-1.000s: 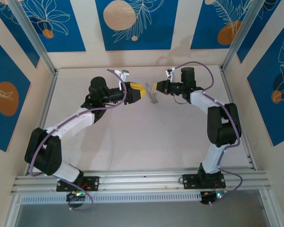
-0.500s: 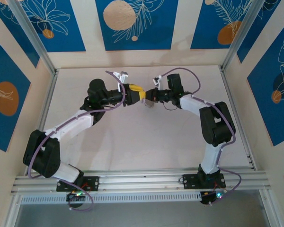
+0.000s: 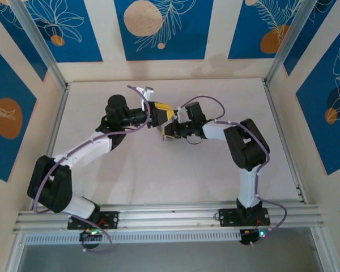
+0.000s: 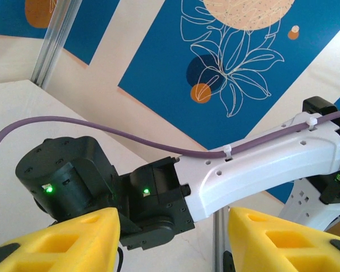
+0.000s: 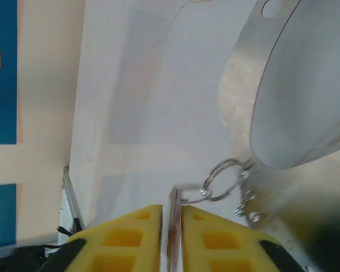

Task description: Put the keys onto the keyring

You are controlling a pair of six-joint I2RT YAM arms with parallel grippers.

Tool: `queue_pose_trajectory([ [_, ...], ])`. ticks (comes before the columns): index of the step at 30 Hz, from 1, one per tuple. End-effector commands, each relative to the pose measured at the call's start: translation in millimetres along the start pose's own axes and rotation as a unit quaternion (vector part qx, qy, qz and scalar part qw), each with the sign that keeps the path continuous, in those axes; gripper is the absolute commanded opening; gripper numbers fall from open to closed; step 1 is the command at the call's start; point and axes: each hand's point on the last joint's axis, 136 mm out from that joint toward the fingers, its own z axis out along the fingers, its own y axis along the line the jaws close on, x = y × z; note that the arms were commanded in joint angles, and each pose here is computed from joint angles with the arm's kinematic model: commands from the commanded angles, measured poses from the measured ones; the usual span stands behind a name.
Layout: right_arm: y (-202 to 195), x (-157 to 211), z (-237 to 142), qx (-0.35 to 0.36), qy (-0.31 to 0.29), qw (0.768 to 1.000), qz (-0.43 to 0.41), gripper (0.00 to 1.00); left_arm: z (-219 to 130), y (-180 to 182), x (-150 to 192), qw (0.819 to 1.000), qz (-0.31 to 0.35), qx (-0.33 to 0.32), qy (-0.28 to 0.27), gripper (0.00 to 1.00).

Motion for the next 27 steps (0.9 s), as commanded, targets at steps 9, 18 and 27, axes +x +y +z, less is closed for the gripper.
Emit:
queue_pose_trajectory([
  [9,63.1,44.2,-7.9,-0.079,0.052,0.995,-0.033,0.44,-8.0,-14.0,-12.2,1.0,0.005,0.009,-0.02,0.53],
  [18,90.9,22.8,-87.2,-0.057,-0.035,0.995,-0.074,0.66,-24.7,-19.6,-14.3,0.998,0.033,-0.041,-0.024,0.68],
  [27,74.8,-19.1,-190.5,0.089,-0.199,0.971,-0.1,0.96,-75.4,6.3,-33.0,0.962,0.119,-0.235,-0.068,1.0],
])
